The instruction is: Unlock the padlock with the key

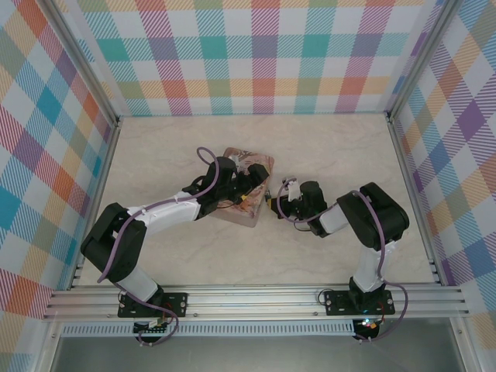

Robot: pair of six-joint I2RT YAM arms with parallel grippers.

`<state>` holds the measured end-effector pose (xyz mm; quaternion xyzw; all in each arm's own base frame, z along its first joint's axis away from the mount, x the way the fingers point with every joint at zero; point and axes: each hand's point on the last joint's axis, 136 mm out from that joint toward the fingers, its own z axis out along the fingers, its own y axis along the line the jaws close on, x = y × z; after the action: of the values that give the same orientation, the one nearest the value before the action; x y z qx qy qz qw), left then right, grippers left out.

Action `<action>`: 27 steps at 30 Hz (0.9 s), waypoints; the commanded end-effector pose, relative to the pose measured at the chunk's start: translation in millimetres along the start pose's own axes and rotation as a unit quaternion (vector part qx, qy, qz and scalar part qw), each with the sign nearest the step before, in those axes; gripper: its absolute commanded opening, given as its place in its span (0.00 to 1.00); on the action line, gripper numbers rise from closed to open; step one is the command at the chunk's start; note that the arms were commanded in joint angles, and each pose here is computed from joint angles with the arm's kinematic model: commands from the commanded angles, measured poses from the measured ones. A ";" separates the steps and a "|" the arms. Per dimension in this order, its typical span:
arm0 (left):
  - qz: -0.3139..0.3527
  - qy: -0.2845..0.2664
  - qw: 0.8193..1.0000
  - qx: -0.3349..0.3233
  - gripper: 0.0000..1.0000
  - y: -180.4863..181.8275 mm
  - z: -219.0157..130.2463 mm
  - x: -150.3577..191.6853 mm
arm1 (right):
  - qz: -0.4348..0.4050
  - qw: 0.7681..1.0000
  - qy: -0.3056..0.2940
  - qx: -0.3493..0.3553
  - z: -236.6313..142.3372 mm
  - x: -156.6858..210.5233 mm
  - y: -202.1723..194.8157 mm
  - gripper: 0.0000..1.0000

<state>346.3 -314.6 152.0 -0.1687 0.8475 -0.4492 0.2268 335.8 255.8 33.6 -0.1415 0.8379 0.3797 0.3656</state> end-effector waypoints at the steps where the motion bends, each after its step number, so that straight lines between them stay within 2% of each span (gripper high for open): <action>1: -0.015 0.032 0.998 -0.055 0.96 38.9 4.4 23.4 | 0.025 0.999 -0.021 0.006 2.2 -22.0 0.8 0.01; 13: -0.024 0.041 0.997 -0.062 0.96 49.3 8.6 29.0 | 0.093 0.996 -0.010 0.005 10.1 -39.7 5.9 0.00; 27: -0.025 0.043 0.997 -0.065 0.96 49.9 7.3 29.9 | 0.084 0.996 -0.025 0.015 13.2 -65.7 9.6 0.00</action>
<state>347.8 -315.8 153.4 -0.1684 0.8400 -0.4599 0.2335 358.9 268.1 42.7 -0.0609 0.8647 0.3970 0.3017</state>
